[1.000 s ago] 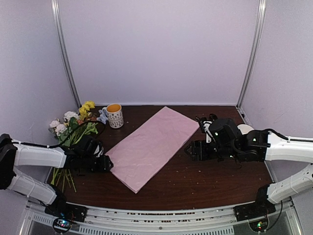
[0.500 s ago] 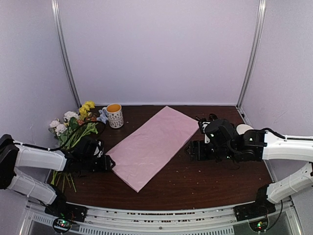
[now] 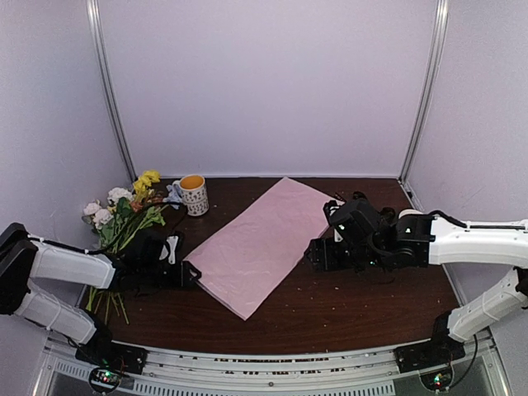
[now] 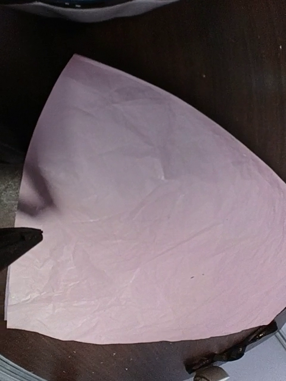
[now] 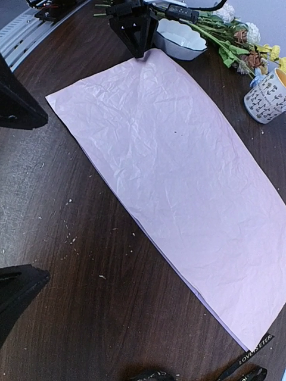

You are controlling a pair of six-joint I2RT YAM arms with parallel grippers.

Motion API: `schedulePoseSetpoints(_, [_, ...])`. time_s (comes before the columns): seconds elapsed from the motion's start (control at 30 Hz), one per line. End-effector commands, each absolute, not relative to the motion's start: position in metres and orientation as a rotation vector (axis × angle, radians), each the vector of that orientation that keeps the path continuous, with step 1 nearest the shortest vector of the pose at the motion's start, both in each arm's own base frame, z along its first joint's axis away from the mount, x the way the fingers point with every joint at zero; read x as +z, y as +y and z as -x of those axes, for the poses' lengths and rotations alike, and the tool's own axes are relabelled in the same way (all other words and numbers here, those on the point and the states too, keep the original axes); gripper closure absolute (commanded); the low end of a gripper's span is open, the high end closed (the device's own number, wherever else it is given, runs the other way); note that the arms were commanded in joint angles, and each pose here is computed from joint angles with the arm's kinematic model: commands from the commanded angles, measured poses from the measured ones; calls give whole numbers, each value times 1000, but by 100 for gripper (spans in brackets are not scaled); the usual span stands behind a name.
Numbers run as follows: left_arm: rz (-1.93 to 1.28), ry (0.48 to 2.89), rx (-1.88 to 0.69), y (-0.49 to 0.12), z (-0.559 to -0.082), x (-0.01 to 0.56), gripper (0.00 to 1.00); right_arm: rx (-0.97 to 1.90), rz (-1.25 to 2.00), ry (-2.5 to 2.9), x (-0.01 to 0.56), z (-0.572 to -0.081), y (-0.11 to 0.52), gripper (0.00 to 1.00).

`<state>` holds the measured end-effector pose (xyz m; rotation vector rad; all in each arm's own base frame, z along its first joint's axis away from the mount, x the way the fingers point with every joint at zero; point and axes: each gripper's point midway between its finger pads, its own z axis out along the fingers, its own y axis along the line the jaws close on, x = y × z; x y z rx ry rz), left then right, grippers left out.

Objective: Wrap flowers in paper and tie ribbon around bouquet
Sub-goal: Move the folded wrapping paper to the center of the board.

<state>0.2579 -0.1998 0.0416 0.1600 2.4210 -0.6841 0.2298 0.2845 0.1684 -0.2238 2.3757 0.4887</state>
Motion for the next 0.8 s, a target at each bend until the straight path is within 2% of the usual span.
schedulePoseSetpoints(0.0, [-268,2347,-772,-224,-269,56,58,454,248,2366,174,-232,288,20])
schedulePoseSetpoints(0.07, [-295,2335,-760,-229,-273,55,53,446,250,2368,173,-233,289,20])
schedulePoseSetpoints(0.23, [-378,2269,-842,-248,-277,65,49,440,269,2376,163,-235,294,20])
schedulePoseSetpoints(0.5, [-462,2193,-923,-272,-283,81,48,500,339,2414,147,-231,321,23])
schedulePoseSetpoints(0.77, [-535,2166,-962,-297,-294,83,48,23,918,2068,155,-221,366,23])
